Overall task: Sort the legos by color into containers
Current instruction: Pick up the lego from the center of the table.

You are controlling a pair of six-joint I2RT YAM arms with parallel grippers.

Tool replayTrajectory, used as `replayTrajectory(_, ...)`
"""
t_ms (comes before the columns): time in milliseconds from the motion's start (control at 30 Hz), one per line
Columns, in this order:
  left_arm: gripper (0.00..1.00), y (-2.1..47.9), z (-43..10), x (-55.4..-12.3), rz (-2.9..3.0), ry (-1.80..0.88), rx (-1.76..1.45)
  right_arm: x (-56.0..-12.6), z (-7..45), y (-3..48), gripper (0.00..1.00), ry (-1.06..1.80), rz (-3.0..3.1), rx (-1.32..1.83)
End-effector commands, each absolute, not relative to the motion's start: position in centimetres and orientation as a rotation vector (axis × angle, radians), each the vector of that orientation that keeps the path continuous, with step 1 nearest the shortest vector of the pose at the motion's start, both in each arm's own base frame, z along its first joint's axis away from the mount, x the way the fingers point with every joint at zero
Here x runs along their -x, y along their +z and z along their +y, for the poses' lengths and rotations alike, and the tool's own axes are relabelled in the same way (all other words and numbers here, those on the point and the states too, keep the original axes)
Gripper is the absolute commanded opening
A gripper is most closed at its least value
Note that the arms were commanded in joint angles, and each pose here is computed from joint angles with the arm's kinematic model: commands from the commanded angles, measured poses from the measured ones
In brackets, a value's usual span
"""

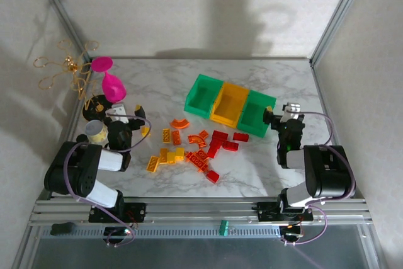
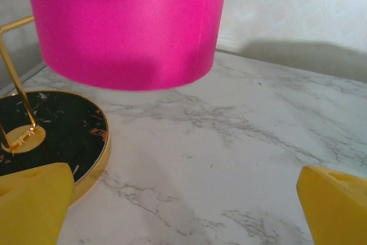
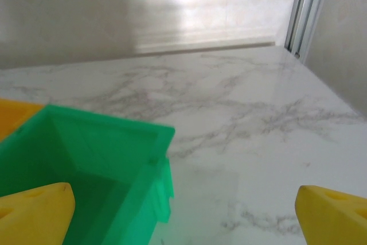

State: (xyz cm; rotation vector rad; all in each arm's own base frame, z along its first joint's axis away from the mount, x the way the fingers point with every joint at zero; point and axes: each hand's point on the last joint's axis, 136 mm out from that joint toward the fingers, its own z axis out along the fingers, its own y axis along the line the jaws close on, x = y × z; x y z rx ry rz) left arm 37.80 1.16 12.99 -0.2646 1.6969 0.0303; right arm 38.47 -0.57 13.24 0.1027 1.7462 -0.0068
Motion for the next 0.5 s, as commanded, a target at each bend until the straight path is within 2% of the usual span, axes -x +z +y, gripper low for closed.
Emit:
replayTrajectory(0,0.99,14.3,0.8,-38.2,1.711,0.061,0.244,-39.4,-1.7,14.1,0.99,-0.032,1.79,-0.188)
replayTrajectory(467,0.99,14.4,-3.0,-37.4,1.943,-0.162,0.144,-39.5,-1.5,17.2,0.99,0.216,1.819,-0.518)
